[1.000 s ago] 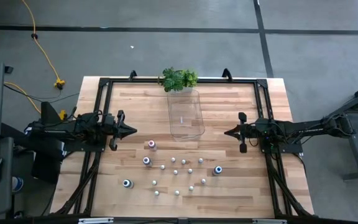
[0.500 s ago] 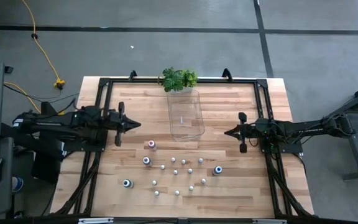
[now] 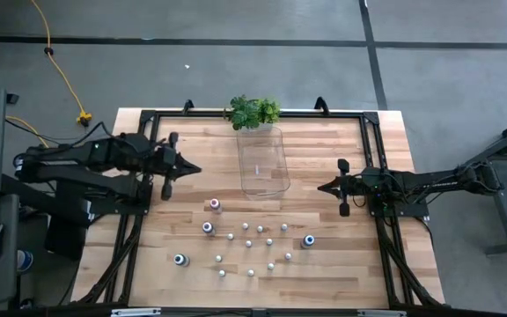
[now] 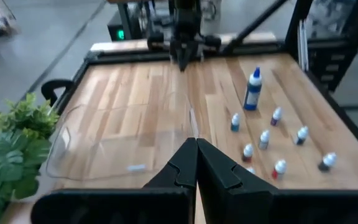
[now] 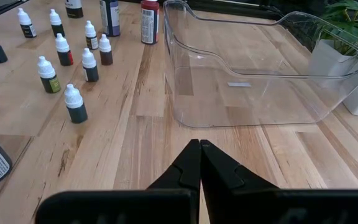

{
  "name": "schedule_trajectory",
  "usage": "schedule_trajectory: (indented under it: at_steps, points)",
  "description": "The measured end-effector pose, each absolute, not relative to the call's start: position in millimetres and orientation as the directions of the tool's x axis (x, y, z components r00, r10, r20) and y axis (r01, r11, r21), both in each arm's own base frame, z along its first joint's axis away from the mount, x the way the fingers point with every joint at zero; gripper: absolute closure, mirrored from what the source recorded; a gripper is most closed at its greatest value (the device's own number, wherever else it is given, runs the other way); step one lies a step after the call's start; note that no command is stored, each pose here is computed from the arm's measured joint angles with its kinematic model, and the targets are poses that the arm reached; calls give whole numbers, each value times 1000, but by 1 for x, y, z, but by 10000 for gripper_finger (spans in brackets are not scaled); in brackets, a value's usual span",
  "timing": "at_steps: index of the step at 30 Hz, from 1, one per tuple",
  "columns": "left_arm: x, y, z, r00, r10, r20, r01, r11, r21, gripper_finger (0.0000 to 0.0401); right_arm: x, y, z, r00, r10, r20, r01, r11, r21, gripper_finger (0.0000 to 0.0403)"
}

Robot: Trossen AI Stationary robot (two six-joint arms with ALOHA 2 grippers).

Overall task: Pick & Place food coloring
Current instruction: Put the large pink food coloring bottle into the transparent bin

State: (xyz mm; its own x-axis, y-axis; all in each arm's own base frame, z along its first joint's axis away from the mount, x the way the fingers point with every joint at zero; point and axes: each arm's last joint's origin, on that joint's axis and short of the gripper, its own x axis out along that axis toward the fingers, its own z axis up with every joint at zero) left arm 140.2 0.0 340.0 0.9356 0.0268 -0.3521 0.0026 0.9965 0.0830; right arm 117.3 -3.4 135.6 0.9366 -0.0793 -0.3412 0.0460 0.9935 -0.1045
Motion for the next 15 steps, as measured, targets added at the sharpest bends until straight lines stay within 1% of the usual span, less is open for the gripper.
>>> schedule_trajectory:
  at_steps: [4,7,10,15]
  points:
    - [140,0,358,901,27,-434,13,996,88,400,117,-3,136,937,-79,-341,46,993,-104,402]
    - [142,0,367,865,27,-500,19,996,87,389,117,-3,136,937,-79,-341,46,993,-104,402]
    - [144,0,372,831,28,-556,21,997,81,358,117,-3,136,937,-79,-341,46,993,-104,402]
    - [147,0,373,779,28,-626,0,999,44,285,117,-3,136,937,-79,-341,46,993,-104,402]
